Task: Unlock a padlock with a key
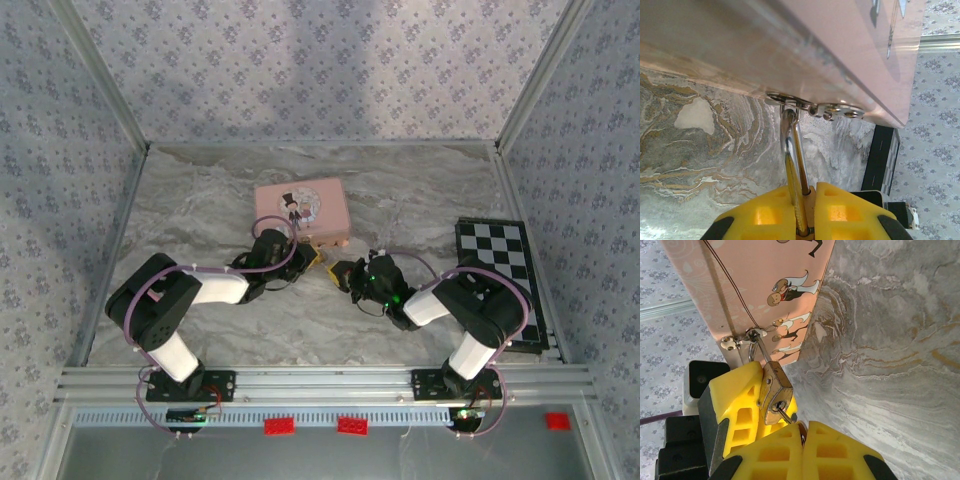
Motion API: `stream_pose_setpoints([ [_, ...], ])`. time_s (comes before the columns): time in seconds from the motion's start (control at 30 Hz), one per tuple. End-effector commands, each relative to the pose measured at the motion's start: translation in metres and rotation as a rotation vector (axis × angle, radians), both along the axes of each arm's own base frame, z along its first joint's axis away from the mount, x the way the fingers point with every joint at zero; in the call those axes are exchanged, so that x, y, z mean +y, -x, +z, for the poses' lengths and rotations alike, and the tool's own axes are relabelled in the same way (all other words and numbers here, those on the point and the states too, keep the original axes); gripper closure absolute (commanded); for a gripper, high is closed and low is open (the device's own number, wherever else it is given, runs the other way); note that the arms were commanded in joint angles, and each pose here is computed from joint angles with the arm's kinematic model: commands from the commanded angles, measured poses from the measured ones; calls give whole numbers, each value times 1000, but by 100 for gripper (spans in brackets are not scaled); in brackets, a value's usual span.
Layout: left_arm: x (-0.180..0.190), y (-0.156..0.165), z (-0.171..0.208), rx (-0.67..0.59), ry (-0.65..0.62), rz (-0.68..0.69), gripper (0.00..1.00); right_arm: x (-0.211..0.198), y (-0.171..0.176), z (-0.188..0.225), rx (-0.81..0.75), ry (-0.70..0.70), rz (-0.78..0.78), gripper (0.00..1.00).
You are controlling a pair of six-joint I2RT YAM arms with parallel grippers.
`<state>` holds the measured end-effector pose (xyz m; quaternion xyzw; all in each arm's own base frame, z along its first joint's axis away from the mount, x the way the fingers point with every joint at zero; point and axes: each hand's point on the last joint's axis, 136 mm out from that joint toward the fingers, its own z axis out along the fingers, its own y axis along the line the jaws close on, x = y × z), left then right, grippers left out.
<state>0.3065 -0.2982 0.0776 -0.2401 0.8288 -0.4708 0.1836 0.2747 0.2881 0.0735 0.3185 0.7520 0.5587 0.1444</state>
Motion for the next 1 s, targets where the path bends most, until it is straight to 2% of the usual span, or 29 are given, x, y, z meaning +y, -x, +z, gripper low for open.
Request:
stream_pose_setpoints([
  [0.0, -21, 19, 9, 15, 69, -96, 100, -3, -8, 7, -26, -12, -39, 100],
  [0.97, -30, 19, 16, -13, 72, -113, 100, 1, -11, 17, -30, -32, -45, 100],
])
